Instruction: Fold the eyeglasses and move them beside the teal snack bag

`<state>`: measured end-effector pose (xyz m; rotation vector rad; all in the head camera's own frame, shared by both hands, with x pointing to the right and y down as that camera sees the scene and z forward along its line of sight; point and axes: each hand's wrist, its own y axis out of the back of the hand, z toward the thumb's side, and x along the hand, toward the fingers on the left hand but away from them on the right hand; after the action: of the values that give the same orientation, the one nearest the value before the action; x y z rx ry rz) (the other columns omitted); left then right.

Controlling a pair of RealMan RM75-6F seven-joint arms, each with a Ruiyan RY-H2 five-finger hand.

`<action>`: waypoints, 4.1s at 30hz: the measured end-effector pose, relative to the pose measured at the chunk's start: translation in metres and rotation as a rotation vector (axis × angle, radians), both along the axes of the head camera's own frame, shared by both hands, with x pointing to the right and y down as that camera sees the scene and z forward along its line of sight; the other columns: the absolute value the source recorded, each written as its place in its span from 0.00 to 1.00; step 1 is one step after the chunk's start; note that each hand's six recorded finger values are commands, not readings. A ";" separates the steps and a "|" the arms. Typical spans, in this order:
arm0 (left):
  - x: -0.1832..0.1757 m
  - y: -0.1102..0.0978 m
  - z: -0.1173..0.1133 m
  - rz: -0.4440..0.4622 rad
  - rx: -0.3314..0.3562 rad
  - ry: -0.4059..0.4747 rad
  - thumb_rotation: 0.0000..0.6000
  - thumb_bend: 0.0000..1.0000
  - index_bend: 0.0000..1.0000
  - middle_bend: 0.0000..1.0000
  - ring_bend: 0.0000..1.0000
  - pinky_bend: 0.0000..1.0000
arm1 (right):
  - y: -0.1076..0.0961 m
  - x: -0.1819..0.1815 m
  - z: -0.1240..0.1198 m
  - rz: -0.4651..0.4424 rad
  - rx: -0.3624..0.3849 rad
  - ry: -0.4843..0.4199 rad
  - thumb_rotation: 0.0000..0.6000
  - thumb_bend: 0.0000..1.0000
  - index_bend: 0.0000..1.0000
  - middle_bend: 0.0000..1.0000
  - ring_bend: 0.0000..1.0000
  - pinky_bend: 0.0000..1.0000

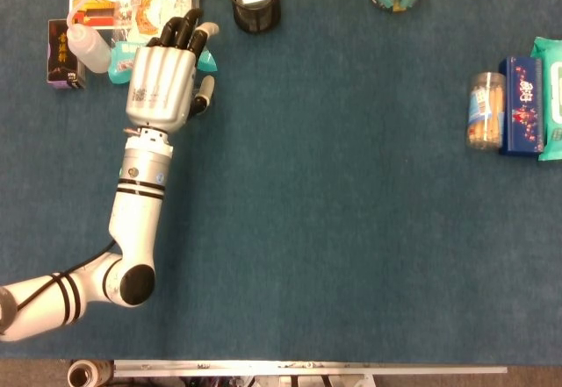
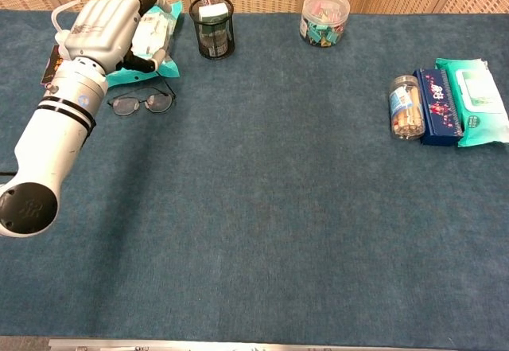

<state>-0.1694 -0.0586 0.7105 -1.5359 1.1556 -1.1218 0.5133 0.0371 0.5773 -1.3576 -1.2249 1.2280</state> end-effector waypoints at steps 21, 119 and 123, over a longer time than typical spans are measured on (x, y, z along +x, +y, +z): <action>-0.023 -0.002 0.026 -0.076 -0.058 -0.072 1.00 0.36 0.22 0.16 0.19 0.46 | 0.000 -0.001 0.002 -0.001 -0.007 0.000 1.00 0.17 0.23 0.34 0.32 0.54; -0.062 0.006 0.075 -0.109 -0.059 -0.225 1.00 0.36 0.23 0.17 0.19 0.46 | 0.002 -0.001 0.005 0.001 -0.020 0.002 1.00 0.17 0.23 0.34 0.32 0.54; -0.063 0.007 0.079 -0.110 -0.069 -0.226 1.00 0.36 0.23 0.17 0.19 0.46 | 0.003 -0.001 0.005 0.002 -0.021 0.002 1.00 0.17 0.23 0.34 0.32 0.54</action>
<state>-0.2323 -0.0512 0.7897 -1.3690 1.0665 -1.3837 0.5127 0.0398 0.5824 -1.3702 -1.2153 1.2468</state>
